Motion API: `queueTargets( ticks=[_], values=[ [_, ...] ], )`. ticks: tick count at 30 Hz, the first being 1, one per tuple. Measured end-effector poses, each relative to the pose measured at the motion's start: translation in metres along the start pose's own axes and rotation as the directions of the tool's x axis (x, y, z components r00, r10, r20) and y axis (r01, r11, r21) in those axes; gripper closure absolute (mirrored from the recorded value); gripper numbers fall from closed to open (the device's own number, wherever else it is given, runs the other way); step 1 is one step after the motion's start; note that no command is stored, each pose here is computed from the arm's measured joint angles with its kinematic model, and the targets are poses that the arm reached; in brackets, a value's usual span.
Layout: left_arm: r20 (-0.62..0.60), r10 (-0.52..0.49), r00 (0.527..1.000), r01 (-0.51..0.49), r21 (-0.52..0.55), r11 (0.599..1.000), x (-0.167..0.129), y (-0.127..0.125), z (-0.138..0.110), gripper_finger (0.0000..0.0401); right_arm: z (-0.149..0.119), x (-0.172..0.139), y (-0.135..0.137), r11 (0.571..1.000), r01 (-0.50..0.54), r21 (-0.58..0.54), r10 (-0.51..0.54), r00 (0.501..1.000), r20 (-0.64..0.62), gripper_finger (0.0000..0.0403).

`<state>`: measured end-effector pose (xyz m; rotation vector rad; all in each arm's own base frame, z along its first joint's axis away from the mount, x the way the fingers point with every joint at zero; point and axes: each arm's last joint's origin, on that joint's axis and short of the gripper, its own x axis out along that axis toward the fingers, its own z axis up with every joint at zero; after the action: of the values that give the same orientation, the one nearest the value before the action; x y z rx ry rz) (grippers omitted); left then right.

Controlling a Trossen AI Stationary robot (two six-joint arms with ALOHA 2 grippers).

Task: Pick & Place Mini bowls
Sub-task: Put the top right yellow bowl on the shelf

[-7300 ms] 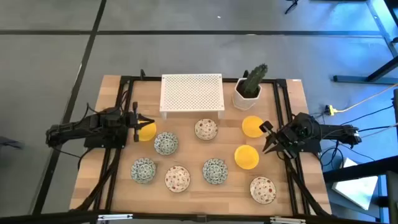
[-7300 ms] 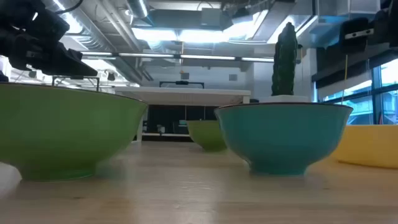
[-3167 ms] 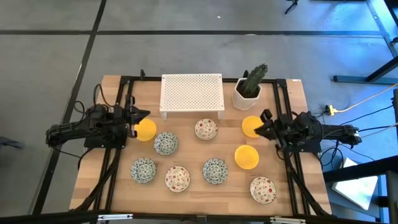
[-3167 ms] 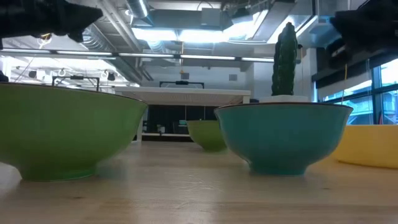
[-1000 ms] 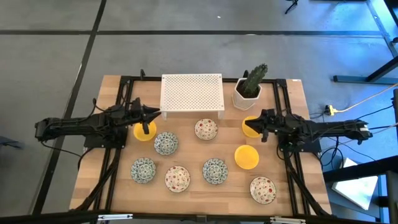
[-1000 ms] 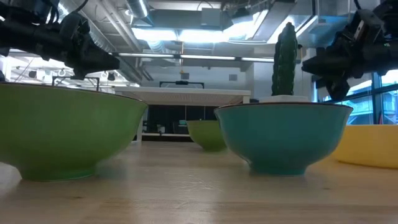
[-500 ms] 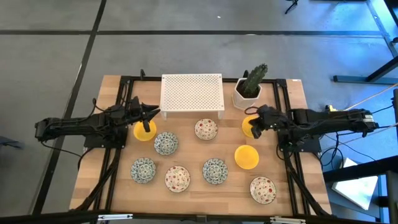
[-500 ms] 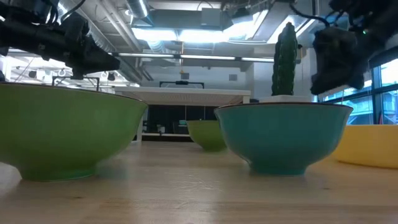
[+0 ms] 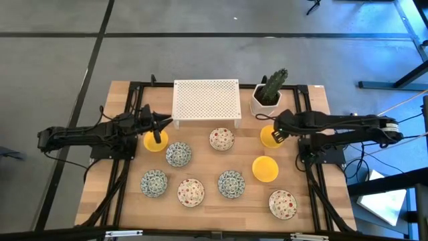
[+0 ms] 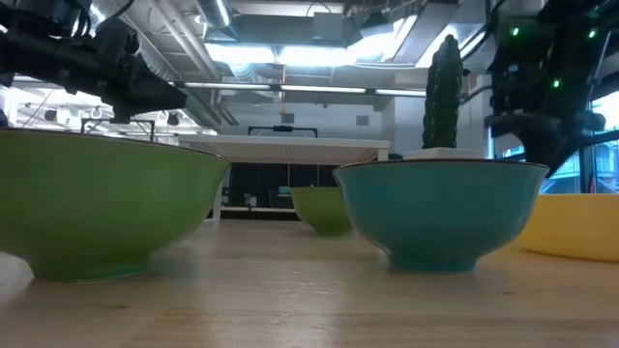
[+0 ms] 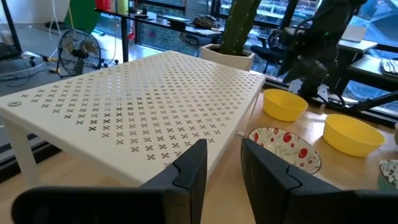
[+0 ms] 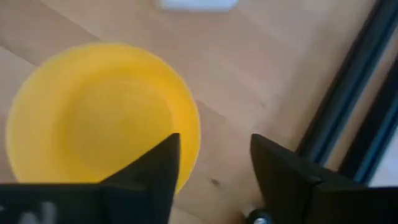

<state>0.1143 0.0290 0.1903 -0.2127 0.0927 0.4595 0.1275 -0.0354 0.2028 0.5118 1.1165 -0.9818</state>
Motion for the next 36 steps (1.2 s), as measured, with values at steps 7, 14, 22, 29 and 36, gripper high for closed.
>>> queueTargets(
  ticks=[7, 14, 22, 29, 36],
  values=[
    [-0.024, -0.015, 1.000, 0.015, -0.007, 1.000, 0.000, 0.000, -0.002, 0.0308, -0.004, 0.028, 0.003, 0.999, -0.025, 0.045, 0.029, 0.997, -0.071, 0.0166],
    [-0.025, -0.015, 1.000, 0.014, -0.015, 1.000, 0.000, 0.000, -0.002, 0.0306, -0.007, 0.047, 0.006, 0.994, -0.097, 0.048, 0.103, 0.987, -0.123, 0.0216],
    [-0.019, 0.015, 1.000, -0.015, 0.003, 1.000, 0.000, 0.001, -0.002, 0.0308, -0.003, 0.048, 0.012, 0.978, -0.207, 0.037, 0.210, 0.967, -0.143, 0.0343],
    [-0.020, 0.014, 1.000, -0.013, 0.069, 0.998, 0.000, 0.001, -0.002, 0.0307, 0.006, 0.039, 0.017, 0.966, -0.257, 0.027, 0.258, 0.959, -0.120, 0.0391],
    [-0.013, 0.032, 0.999, -0.030, 0.119, 0.992, 0.000, 0.001, -0.002, 0.0307, 0.061, -0.028, 0.037, 0.913, -0.402, -0.064, 0.407, 0.907, 0.104, 0.0397]
  ],
)
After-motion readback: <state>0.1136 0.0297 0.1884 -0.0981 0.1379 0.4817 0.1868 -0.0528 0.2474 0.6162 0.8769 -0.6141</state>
